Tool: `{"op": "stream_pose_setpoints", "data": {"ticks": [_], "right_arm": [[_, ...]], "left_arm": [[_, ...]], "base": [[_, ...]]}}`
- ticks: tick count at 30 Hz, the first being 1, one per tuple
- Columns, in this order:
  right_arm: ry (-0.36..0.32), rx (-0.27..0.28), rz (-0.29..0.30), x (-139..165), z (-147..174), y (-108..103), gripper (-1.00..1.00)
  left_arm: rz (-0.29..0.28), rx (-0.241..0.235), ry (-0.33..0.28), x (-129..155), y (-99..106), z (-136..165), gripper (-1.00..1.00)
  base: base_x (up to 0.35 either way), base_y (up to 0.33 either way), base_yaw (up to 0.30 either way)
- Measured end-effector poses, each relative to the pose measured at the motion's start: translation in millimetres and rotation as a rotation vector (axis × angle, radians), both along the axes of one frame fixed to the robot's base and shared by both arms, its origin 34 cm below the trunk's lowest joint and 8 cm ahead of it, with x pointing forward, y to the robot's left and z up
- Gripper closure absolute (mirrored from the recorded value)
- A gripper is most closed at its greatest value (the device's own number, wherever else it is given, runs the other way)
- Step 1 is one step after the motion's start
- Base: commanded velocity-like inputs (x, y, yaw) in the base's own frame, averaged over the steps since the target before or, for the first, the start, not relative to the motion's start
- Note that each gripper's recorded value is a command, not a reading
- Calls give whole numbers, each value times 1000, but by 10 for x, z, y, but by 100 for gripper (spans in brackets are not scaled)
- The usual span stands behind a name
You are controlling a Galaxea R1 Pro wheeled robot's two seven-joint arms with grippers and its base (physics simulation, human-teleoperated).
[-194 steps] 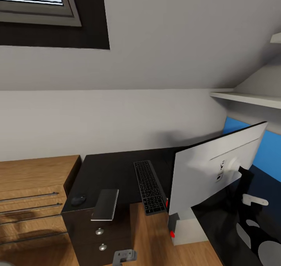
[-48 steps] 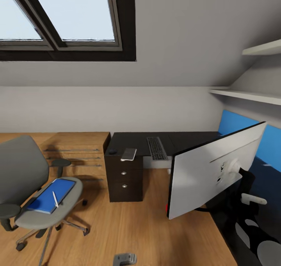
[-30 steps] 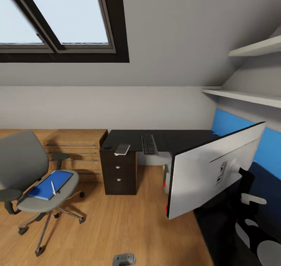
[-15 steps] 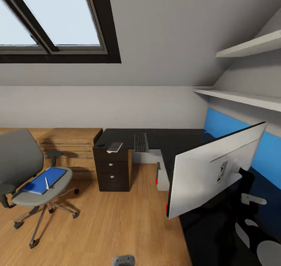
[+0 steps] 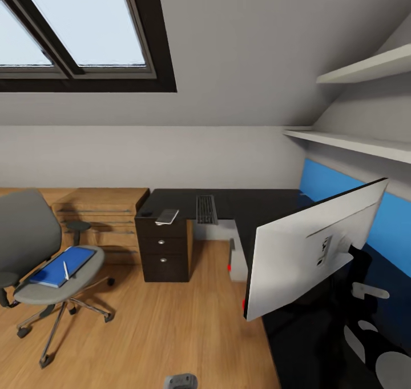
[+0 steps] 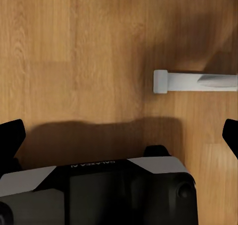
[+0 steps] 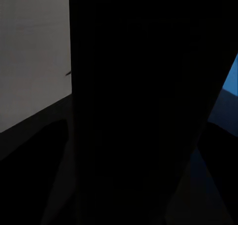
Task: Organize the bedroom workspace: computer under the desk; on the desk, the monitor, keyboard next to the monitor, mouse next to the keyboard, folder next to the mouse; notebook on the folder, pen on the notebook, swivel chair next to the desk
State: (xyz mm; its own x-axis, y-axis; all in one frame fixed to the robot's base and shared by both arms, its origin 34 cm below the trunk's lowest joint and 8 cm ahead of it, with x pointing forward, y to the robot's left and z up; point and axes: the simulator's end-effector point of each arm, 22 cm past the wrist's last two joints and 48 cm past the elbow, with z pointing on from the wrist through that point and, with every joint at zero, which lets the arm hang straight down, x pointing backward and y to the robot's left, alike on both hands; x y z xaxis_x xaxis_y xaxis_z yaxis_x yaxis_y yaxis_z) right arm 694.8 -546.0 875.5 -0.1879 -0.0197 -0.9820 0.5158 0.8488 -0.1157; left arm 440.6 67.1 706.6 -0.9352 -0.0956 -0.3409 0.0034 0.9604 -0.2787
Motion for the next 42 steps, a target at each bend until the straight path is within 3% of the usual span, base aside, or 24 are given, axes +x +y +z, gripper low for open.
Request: {"op": "stream_pose_setpoints", "data": {"ticks": [6, 21, 22, 42], "right_arm": [[1, -2, 3, 7, 5, 5, 100], [0, -1, 2, 6, -2, 4, 100], [0, -1, 2, 6, -2, 4, -100], [12, -18, 24, 29, -23, 68, -100]], "left_arm": [[0, 0, 0, 0, -1, 0, -100], [-1, 2, 0, 3, 3, -3, -100], [-1, 2, -1, 4, 3, -3, -100], [-1, 2, 0, 6, 4, -5, -100]], "base": [[254, 0, 0], [10, 0, 0], [0, 0, 0], [-8, 0, 0]]}}
